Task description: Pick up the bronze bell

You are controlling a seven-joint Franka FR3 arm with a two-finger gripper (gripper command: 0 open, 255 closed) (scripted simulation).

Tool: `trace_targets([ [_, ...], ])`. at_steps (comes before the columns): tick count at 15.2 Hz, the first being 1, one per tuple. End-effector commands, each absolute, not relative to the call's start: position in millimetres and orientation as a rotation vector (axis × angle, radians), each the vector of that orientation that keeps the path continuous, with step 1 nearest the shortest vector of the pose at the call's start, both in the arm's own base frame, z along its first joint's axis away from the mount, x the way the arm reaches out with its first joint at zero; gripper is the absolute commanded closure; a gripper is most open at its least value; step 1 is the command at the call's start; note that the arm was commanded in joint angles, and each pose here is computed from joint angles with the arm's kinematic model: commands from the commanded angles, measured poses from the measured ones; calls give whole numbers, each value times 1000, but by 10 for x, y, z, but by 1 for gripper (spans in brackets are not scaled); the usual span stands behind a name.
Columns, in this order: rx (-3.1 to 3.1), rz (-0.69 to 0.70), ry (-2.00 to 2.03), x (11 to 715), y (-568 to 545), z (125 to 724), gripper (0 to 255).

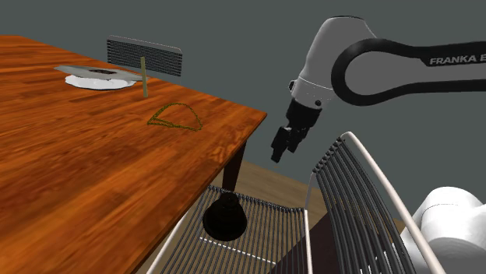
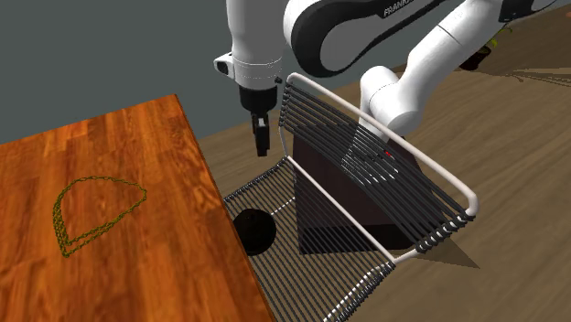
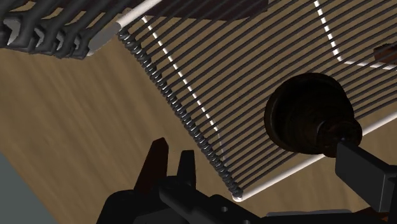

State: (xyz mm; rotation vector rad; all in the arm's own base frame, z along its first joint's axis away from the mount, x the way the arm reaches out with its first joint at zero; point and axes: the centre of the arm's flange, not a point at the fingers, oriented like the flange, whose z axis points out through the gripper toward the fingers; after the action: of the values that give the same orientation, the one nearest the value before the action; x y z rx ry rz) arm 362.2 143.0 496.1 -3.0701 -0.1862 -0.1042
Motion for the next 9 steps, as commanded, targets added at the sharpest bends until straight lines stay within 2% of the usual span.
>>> trace_targets([
  [1,-3068,-104,-174,3695,1656,4782,0],
  [9,-3065,-98,-132,4000,2478,4201,0],
])
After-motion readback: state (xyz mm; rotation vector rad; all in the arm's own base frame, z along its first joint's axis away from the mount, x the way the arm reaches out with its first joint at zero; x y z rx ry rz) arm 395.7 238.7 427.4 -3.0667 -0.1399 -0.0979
